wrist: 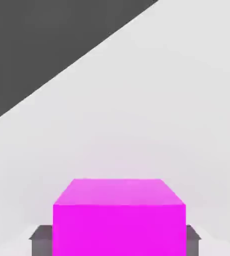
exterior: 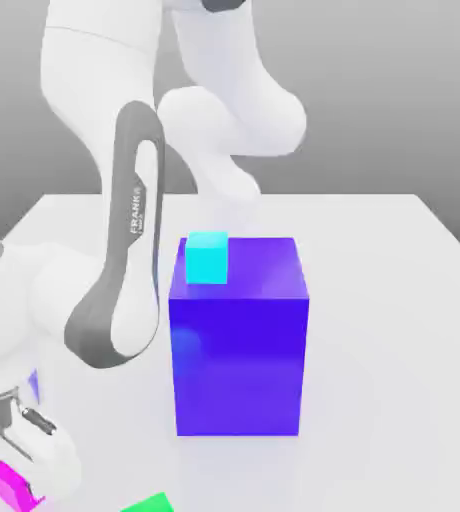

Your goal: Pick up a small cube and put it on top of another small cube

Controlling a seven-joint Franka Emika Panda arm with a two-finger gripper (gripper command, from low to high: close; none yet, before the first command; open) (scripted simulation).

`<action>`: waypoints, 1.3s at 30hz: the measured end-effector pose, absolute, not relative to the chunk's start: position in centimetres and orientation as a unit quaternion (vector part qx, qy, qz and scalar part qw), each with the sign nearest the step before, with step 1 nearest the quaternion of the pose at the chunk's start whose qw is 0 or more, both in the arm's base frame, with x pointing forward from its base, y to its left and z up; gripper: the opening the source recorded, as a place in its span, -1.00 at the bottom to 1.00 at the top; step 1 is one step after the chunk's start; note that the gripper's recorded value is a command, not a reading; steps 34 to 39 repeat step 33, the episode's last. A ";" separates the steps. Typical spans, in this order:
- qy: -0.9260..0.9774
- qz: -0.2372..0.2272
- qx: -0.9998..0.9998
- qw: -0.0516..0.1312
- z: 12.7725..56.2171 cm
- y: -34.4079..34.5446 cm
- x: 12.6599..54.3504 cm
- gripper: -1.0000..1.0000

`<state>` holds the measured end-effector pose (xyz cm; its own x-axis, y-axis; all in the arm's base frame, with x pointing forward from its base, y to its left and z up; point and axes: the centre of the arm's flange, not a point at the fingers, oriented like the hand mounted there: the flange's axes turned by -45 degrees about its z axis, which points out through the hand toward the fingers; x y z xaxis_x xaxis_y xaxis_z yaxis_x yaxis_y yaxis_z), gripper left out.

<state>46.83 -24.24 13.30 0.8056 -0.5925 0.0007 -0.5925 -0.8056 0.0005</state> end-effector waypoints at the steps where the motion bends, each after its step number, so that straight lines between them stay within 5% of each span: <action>1: -0.312 0.000 0.950 0.000 12.8 -24.2 46.8 -1.00; 7: -0.314 -0.001 0.949 -0.001 18.8 -23.8 47.0 -1.00; 23: -0.391 -0.003 0.920 -0.003 23.8 -9.4 53.3 -1.00; 27: -0.399 0.000 0.917 -0.001 20.1 -8.3 53.8 -1.00; 28: -0.399 0.000 0.917 -0.001 18.8 -8.3 53.7 1.00; 39: -0.399 0.000 0.917 -0.001 18.8 -8.3 53.7 1.00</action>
